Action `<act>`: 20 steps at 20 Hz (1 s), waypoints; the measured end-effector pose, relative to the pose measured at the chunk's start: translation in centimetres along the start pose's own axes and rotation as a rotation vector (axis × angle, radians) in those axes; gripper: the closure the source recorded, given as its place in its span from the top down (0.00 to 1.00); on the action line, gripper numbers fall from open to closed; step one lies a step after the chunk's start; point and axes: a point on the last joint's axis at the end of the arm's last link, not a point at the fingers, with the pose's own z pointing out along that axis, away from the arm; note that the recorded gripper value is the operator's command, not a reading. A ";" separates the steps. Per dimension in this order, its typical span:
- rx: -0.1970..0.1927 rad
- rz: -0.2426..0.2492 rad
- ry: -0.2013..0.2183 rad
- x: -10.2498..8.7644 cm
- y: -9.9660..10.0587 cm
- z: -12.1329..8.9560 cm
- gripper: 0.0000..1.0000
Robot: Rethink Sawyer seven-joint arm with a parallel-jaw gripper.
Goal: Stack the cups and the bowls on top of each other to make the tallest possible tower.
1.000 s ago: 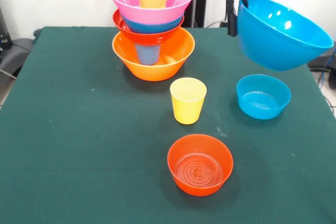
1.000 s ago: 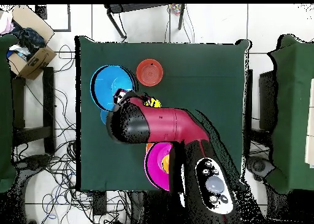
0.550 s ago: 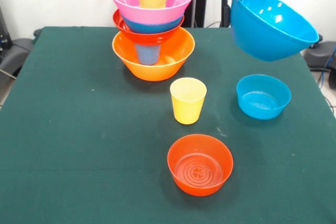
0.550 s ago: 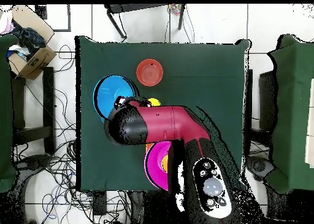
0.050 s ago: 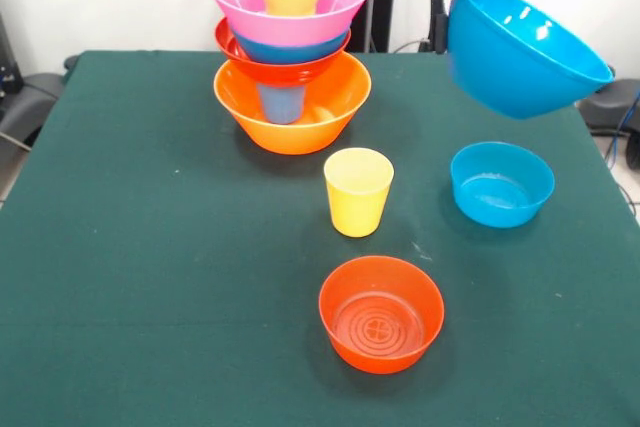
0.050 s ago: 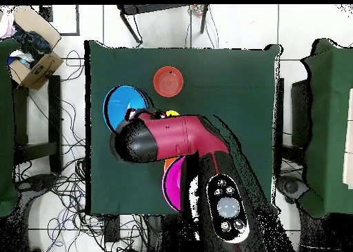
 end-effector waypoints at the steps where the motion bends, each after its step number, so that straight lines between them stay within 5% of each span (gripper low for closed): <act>1: 0.001 -0.007 -0.003 0.0 0.1 0.0 0.00; 12: 0.015 -0.080 -0.020 -0.5 2.1 0.9 0.00; 16: 0.007 -0.070 -0.006 -0.7 1.7 1.0 0.00; 20: -0.017 -0.009 0.034 -1.7 0.0 0.1 0.00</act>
